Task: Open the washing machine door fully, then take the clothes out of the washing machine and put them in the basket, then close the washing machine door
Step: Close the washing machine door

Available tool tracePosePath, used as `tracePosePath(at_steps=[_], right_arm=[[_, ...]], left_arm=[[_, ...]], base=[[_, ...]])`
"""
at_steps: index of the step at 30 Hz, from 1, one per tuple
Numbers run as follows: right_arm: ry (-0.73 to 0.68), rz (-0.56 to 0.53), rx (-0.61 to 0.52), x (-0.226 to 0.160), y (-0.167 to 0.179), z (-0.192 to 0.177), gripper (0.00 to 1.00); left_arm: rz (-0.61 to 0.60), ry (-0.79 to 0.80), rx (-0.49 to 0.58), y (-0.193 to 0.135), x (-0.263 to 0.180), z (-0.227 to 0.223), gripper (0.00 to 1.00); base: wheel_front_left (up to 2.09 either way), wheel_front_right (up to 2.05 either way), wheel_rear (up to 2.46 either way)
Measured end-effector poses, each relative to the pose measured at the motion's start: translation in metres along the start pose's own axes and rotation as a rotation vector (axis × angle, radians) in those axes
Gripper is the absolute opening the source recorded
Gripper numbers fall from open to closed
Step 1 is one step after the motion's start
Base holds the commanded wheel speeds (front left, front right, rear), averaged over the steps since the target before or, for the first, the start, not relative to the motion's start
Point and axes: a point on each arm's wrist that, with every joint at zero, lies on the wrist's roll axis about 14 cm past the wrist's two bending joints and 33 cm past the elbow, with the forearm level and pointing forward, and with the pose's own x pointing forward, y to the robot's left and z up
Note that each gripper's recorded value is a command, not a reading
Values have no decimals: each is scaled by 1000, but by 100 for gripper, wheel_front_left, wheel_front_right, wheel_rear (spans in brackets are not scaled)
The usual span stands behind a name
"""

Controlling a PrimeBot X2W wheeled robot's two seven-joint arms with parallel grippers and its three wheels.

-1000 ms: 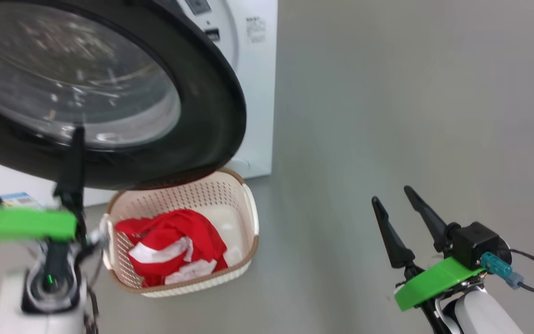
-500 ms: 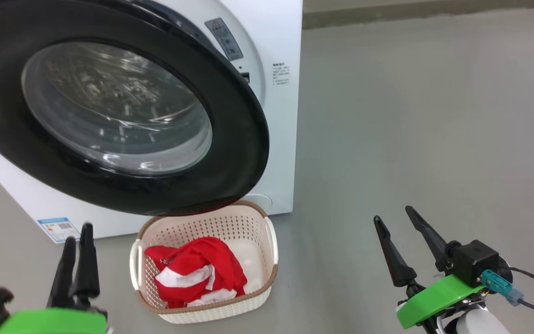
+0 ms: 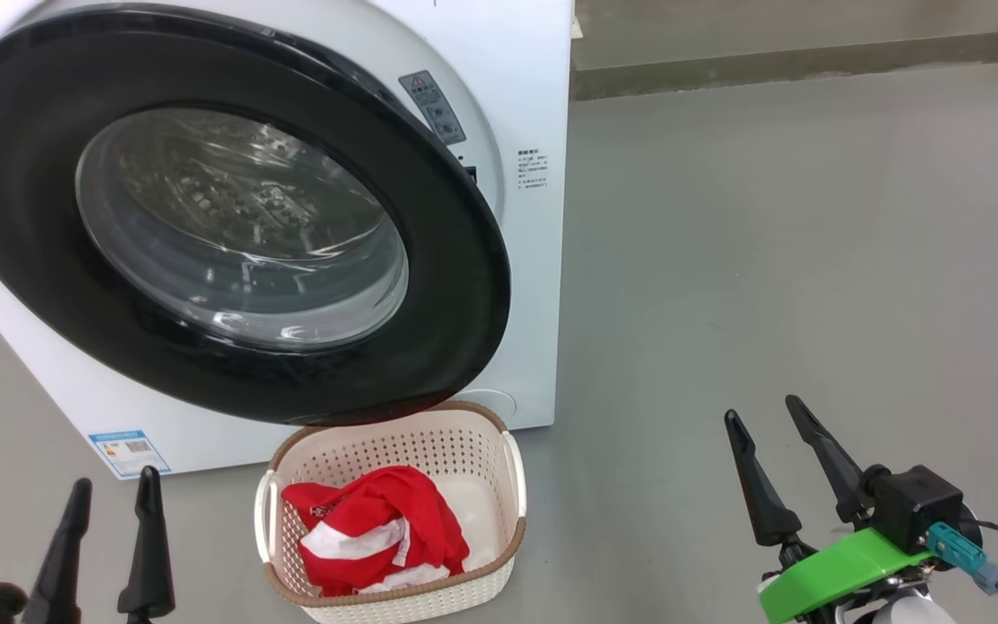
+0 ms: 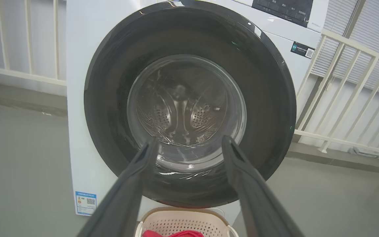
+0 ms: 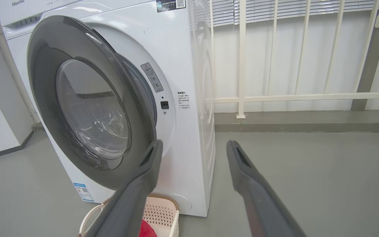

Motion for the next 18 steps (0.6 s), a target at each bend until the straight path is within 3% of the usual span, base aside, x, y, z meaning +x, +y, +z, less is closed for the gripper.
tracePosePath(at_steps=[7,12,18], right_arm=[[-19,2,-2,-2,1,6,100],[-14,-7,0,-7,-2,4,100],[-17,-17,-1,-7,-5,5,100]], left_arm=[[-71,26,245,-10,-13,-4,100],[-88,52,301,-13,-18,-13,100],[-76,64,291,-12,-19,-17,100]], base=[[0,0,0],[0,0,0],[0,0,0]])
